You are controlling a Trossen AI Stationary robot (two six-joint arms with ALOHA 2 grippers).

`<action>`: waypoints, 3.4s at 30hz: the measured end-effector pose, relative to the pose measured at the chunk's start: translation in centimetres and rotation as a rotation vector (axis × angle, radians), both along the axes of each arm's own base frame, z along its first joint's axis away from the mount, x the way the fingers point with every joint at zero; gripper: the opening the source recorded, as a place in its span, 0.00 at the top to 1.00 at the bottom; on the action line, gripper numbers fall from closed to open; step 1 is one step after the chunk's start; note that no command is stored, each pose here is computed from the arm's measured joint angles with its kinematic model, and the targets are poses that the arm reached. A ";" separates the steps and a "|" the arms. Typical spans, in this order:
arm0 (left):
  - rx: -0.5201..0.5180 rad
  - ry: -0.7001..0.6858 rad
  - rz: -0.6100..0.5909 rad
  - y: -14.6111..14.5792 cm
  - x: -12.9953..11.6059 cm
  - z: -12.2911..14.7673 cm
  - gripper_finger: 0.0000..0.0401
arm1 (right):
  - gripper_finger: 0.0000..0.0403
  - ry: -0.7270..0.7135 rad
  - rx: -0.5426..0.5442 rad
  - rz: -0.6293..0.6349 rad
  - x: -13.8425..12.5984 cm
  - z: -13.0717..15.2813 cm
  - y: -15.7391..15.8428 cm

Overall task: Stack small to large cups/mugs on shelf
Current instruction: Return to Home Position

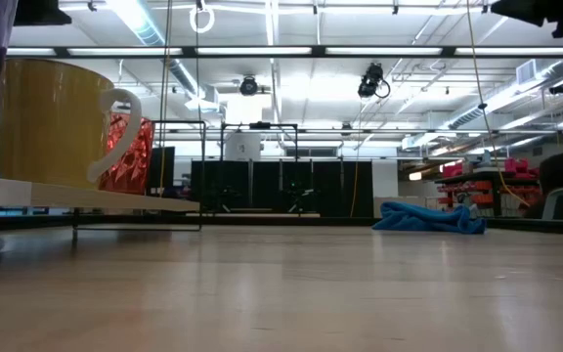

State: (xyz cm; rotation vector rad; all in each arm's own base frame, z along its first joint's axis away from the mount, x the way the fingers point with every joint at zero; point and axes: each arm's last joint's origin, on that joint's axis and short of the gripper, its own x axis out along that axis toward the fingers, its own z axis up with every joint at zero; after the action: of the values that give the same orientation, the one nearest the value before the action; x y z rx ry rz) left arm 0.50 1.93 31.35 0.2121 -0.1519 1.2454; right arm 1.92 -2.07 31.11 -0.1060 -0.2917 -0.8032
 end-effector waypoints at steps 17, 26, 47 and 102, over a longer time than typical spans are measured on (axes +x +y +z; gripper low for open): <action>-0.071 0.057 0.077 1.5 0.6 -2.2 0.78 | 0.96 -0.003 0.050 -0.140 0.1 -2.4 -2.0; -0.064 -0.049 0.077 3.8 1.8 -5.2 0.80 | 0.96 -0.061 0.127 -0.119 0.8 -6.8 -4.7; -0.101 0.013 0.180 6.5 3.0 -12.0 0.80 | 0.96 -0.012 0.193 -0.136 1.1 -10.6 -6.1; -0.113 0.019 0.185 6.6 3.1 -12.4 0.79 | 0.96 0.189 0.278 -0.185 1.1 -12.5 -6.3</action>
State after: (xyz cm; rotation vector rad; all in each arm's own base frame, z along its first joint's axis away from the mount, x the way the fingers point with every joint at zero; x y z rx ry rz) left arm 3.55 8.51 18.95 0.1426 -0.0459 1.4311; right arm 3.00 -8.37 18.59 0.0535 0.0108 -1.0020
